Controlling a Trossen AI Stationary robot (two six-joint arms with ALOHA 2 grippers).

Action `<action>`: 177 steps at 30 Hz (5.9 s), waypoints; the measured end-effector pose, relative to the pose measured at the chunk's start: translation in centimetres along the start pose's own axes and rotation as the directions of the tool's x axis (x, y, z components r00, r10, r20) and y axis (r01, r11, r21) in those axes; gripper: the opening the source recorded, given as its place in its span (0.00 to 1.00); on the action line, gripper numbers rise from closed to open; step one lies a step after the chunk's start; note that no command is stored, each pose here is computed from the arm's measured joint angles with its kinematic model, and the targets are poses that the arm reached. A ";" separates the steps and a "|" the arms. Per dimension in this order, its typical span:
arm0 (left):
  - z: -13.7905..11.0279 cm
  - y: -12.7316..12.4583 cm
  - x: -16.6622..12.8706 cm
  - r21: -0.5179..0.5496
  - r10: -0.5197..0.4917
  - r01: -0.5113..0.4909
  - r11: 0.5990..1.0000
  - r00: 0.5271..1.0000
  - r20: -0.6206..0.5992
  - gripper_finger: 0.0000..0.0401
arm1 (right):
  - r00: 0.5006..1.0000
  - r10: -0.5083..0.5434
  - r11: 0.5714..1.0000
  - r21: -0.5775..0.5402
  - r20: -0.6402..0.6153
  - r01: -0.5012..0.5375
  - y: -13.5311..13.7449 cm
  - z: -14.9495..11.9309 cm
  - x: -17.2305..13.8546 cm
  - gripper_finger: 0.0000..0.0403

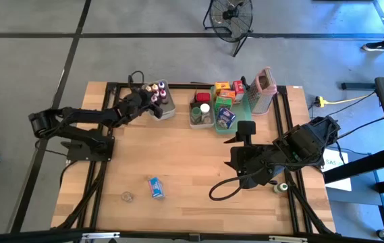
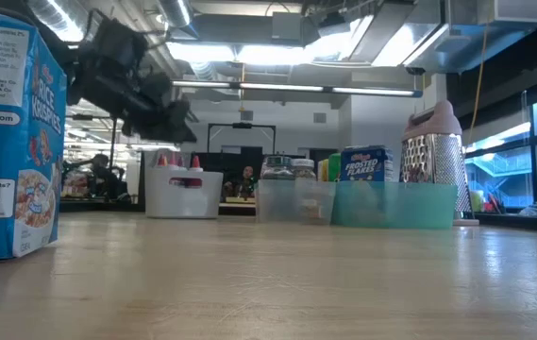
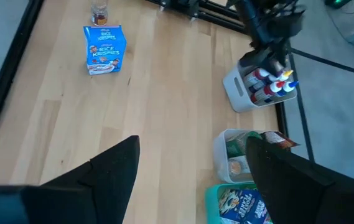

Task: Pick & Place Kitchen Items
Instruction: Put the pink food coloring bottle into the gray bin, then put the light blue cereal box into the green bin

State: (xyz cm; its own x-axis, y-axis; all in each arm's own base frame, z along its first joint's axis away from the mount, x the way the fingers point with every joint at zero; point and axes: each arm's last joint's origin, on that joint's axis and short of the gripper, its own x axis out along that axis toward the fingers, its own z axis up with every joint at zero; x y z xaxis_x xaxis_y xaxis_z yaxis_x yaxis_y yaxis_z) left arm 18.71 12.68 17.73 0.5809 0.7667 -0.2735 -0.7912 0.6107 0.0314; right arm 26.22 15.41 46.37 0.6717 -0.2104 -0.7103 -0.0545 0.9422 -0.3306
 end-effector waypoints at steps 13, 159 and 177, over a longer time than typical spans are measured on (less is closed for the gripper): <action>5.5 0.4 -6.3 -0.054 -0.324 0.359 0.932 0.889 0.325 0.52 | 0.998 0.066 0.997 0.029 -0.009 -0.066 0.6 -0.1 -0.2 0.73; -5.4 -13.7 -12.0 0.357 -0.856 0.915 -0.186 0.028 -0.516 0.80 | 0.727 0.009 0.742 0.483 0.687 -0.465 13.8 8.5 11.0 0.73; -5.6 -12.9 -11.1 0.370 -0.834 0.909 -0.190 0.050 -0.550 0.80 | 0.894 0.079 0.681 0.631 0.441 -0.372 14.4 5.8 13.2 0.73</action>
State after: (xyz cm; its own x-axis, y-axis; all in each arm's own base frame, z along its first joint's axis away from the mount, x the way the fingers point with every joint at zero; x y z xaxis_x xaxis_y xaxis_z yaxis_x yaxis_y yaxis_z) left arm 21.43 -4.85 14.94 0.5834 -0.5799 -0.5687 0.7493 0.6545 0.1012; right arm 38.55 27.72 35.81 0.9221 0.0018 -0.3870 0.1793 0.8842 0.4313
